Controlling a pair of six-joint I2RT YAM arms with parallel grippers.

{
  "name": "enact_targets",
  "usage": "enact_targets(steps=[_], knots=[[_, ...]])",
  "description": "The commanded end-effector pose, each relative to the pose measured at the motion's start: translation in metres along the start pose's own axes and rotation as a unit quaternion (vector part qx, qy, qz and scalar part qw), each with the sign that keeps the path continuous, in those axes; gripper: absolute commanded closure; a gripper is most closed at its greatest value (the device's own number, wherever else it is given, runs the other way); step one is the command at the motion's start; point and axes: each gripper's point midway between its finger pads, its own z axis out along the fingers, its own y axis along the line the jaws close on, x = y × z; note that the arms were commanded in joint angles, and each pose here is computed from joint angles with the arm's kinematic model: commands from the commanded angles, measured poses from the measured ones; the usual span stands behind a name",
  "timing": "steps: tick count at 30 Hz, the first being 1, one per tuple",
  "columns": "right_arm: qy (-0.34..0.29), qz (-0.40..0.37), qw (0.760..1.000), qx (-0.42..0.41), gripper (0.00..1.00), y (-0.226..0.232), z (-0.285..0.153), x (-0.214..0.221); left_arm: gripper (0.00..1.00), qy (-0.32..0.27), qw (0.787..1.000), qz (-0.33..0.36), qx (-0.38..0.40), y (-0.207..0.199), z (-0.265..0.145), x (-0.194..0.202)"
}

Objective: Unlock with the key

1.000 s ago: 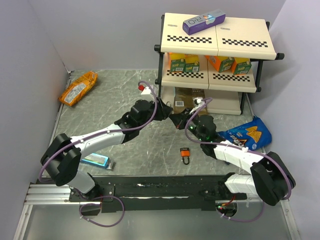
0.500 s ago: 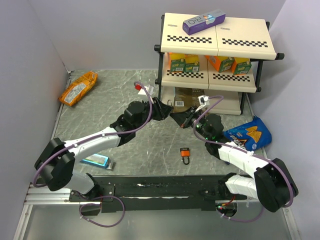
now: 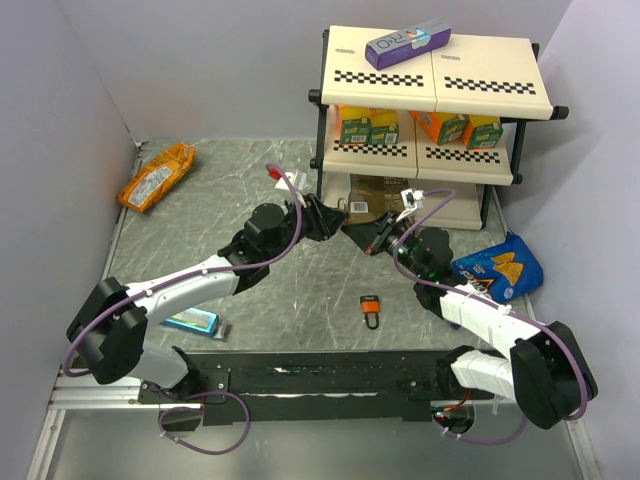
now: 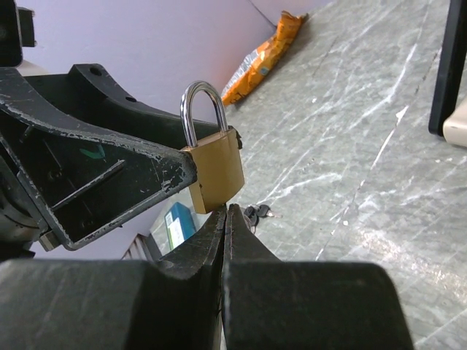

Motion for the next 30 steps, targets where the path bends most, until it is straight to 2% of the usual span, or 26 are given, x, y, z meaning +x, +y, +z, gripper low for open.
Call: enact_targets(steps=[1, 19, 27, 30], knots=[[-0.183, -0.028, 0.982, -0.043, 1.0, 0.036, -0.002, -0.098, 0.99, 0.179, 0.973, -0.03, 0.146, -0.065, -0.044, 0.084], [-0.179, -0.022, 0.98, -0.08, 1.0, 0.041, -0.009, -0.102, 0.99, 0.162, 0.961, -0.025, 0.221, -0.093, -0.059, 0.075], [-0.162, -0.047, 0.984, -0.051, 1.0, 0.033, -0.008, -0.098, 0.99, 0.172, 0.966, -0.025, 0.191, -0.085, -0.053, 0.079], [-0.131, -0.057, 0.989, -0.032, 0.99, 0.023, -0.008, -0.083, 0.99, 0.173, 0.973, -0.02, 0.153, -0.072, -0.048, 0.079]])
